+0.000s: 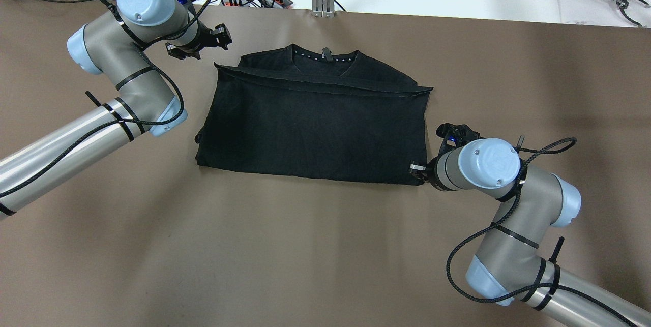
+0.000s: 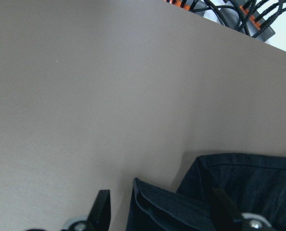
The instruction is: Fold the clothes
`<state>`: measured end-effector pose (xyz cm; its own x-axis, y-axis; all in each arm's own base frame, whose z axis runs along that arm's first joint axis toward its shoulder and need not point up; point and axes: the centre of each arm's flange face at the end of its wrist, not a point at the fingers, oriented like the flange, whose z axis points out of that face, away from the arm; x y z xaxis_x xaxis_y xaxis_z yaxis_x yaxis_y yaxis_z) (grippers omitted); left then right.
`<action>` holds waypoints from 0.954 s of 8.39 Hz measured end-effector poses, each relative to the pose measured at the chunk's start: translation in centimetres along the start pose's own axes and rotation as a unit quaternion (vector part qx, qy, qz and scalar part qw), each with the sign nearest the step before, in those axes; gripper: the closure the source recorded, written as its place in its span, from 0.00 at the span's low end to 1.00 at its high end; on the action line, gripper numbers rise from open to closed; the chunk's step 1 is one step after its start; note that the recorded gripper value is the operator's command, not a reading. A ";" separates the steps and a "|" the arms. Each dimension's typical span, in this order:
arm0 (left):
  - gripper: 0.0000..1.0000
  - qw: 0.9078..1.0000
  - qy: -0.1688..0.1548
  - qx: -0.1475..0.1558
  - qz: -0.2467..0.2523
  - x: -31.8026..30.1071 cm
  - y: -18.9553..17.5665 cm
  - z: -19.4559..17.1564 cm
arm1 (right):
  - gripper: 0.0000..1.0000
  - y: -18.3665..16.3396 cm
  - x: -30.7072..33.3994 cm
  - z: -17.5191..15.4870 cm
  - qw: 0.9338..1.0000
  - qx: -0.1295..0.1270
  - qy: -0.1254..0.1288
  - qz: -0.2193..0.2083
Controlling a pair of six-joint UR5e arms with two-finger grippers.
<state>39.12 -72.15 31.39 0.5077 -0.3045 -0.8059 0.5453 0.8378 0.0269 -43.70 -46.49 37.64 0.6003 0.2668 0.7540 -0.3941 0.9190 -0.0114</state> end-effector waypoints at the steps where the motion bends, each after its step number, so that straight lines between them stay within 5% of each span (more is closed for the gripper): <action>1: 0.23 1.000 0.000 0.000 -0.001 0.0 0.1 0.0 | 1.00 0.2 -0.1 -1.1 1.000 -0.001 -0.010 0.000; 3: 0.23 1.000 0.000 -0.001 -0.001 0.1 0.4 0.1 | 1.00 1.4 1.4 -4.4 0.999 -0.017 -0.031 0.007; 5: 0.23 1.000 0.000 -0.002 -0.001 0.2 0.5 0.2 | 1.00 3.4 2.5 -8.0 0.996 -0.059 -0.055 0.044; 7: 0.22 1.000 0.001 -0.002 -0.001 0.3 0.6 0.1 | 1.00 5.8 2.8 -11.0 0.983 -0.148 -0.074 0.081; 8: 0.22 1.000 0.002 -0.002 -0.003 0.4 0.6 0.0 | 1.00 7.4 2.6 -12.1 0.971 -0.198 -0.088 0.103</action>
<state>39.65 -71.77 31.06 0.5019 -0.3070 -0.8086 0.5456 0.8378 0.0206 -36.60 -35.46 31.59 0.3957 0.4359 0.8084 -0.1742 0.8998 -0.3999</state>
